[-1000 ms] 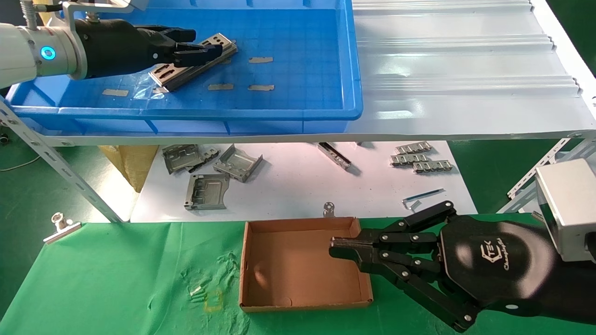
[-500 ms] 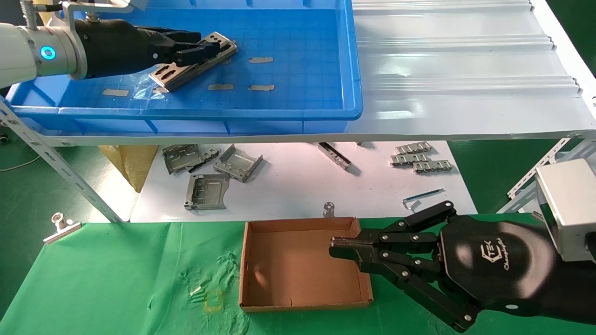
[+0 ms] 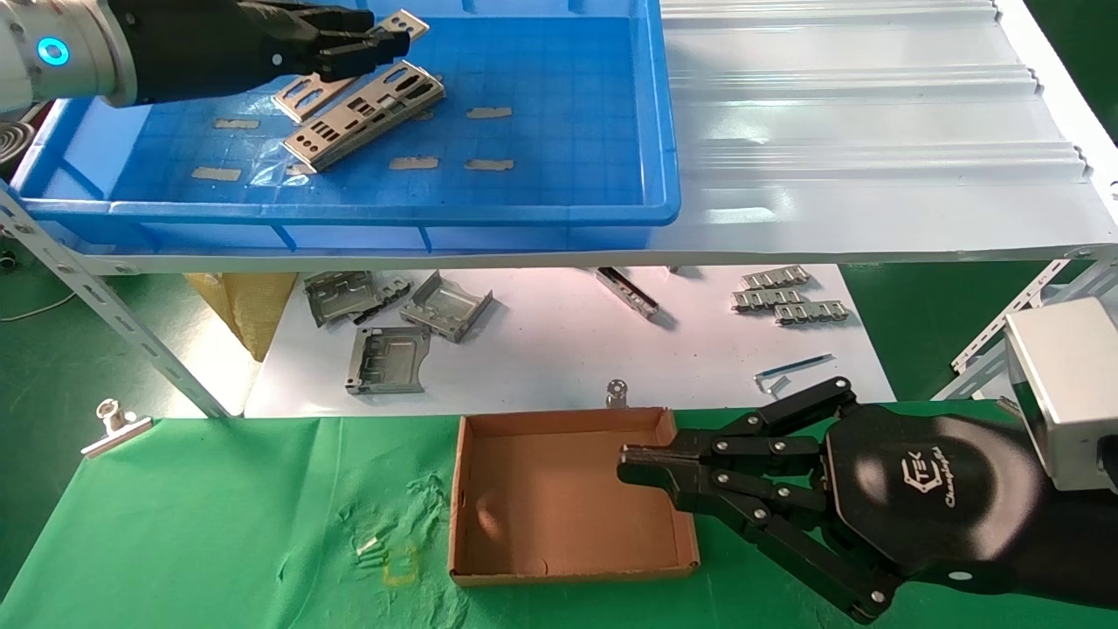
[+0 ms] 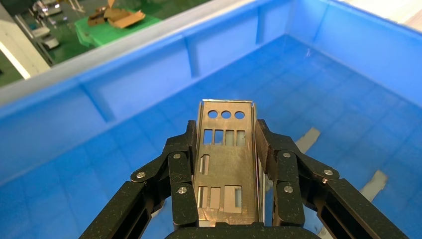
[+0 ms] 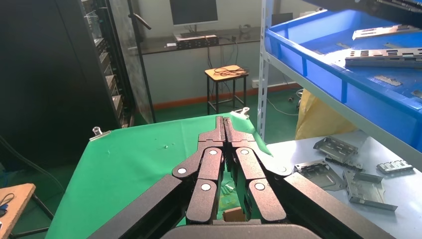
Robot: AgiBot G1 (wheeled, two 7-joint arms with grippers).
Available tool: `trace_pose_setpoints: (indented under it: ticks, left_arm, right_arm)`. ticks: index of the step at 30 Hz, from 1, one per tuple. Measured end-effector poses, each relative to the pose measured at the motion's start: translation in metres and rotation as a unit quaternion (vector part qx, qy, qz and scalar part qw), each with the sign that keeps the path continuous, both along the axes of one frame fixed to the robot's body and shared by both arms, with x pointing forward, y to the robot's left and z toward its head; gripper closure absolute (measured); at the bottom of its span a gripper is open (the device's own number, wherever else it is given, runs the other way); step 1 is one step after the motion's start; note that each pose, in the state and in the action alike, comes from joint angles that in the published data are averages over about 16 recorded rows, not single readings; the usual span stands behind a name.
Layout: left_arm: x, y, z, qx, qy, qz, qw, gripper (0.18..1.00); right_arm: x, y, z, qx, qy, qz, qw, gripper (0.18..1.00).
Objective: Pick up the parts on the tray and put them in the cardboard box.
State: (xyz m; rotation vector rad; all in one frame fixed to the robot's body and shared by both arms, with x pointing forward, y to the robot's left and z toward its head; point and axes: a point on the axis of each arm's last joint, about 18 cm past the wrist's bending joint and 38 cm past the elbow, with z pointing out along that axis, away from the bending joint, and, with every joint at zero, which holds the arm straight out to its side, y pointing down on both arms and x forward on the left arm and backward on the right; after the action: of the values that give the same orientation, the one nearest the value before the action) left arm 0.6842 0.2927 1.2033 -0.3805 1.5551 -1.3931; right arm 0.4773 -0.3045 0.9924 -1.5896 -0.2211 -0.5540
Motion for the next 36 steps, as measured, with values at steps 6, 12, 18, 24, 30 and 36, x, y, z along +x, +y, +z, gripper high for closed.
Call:
trace_pose_setpoints:
  ticks: [6, 12, 18, 24, 30, 36]
  left_arm:
    - [-0.016, -0.012, 0.002, 0.028, -0.009, -0.049, 0.9984, 0.732]
    - [-0.036, -0.028, -0.011, 0.076, -0.015, -0.121, 0.9896, 0.732]
    - [-0.053, -0.038, -0.035, 0.128, -0.017, -0.186, 0.9741, 0.733]
    - [-0.061, -0.044, -0.063, 0.175, -0.018, -0.226, 0.9581, 0.733]
    - [-0.061, -0.052, -0.096, 0.213, -0.016, -0.249, 0.9448, 0.733]
    - [-0.061, -0.062, -0.127, 0.232, -0.015, -0.261, 0.9368, 0.734]
  right_arm:
    - [0.0, 0.0, 0.0, 0.0, 0.0, 0.0, 1.0, 0.988]
    - [0.0, 0.0, 0.0, 0.0, 0.0, 0.0, 1.0, 0.988]
    - [0.0, 0.0, 0.0, 0.0, 0.0, 0.0, 1.0, 0.983]
    - [0.0, 0.0, 0.0, 0.0, 0.0, 0.0, 1.0, 0.961]
    - [0.0, 0.0, 0.0, 0.0, 0.0, 0.0, 1.0, 0.91]
    - [0.0, 0.0, 0.0, 0.0, 0.0, 0.0, 1.0, 0.823]
